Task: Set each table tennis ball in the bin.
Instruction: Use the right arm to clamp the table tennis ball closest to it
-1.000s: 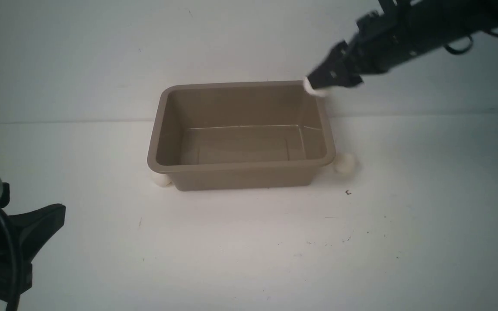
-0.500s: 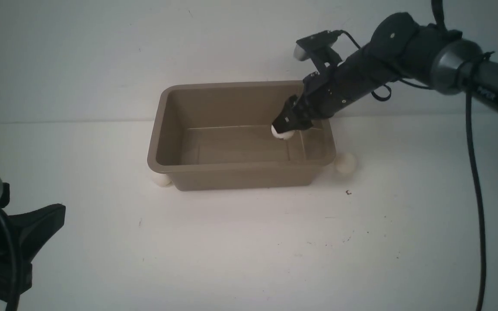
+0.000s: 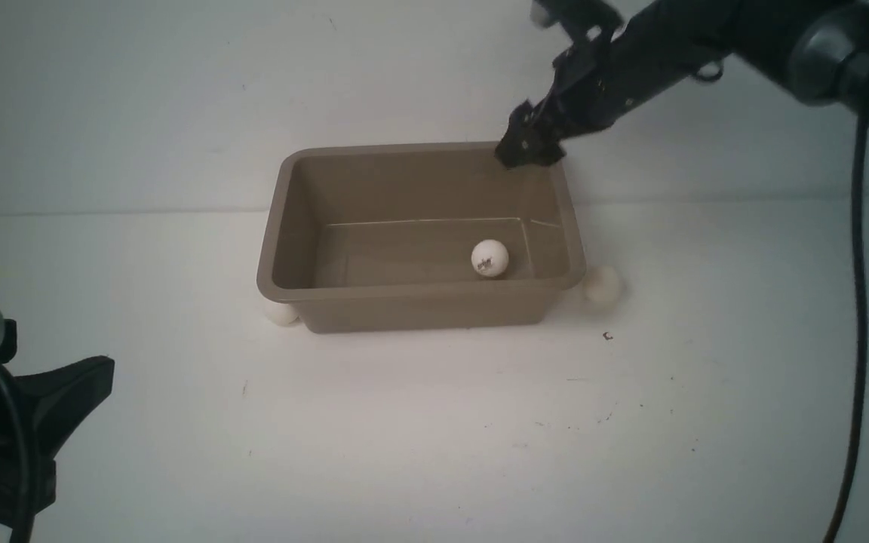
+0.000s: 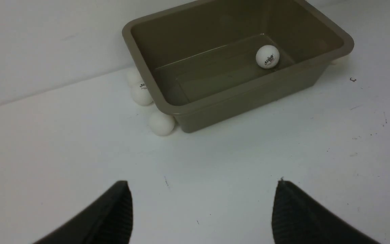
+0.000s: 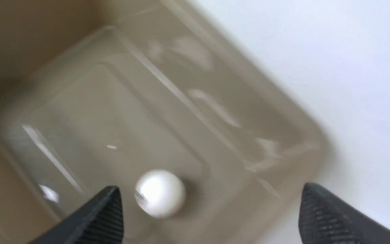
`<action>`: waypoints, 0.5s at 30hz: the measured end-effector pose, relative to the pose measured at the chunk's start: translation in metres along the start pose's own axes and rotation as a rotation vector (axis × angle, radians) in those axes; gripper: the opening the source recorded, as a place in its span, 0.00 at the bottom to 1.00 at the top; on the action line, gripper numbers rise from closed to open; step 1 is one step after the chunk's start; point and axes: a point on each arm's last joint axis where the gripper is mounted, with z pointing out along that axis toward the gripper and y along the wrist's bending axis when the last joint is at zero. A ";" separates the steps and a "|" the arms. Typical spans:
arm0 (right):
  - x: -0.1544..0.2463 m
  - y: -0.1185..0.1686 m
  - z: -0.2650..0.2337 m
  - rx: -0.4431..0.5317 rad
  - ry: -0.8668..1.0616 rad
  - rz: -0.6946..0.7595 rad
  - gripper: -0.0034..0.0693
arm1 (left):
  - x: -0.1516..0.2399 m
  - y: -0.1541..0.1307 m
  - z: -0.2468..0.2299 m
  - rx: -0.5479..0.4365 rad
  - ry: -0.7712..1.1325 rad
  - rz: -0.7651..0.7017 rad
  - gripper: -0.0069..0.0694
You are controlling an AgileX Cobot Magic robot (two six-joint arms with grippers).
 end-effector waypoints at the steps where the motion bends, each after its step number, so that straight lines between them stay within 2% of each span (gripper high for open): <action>1: -0.002 -0.005 -0.011 0.035 0.013 -0.001 0.92 | 0.000 0.000 0.000 0.000 0.000 0.000 0.74; 7: 0.007 -0.037 -0.052 0.195 0.105 -0.009 0.90 | 0.000 0.000 0.000 0.000 0.000 0.000 0.74; 15: 0.026 -0.058 -0.072 0.197 0.191 0.070 0.87 | 0.000 0.000 0.000 0.000 0.000 0.000 0.74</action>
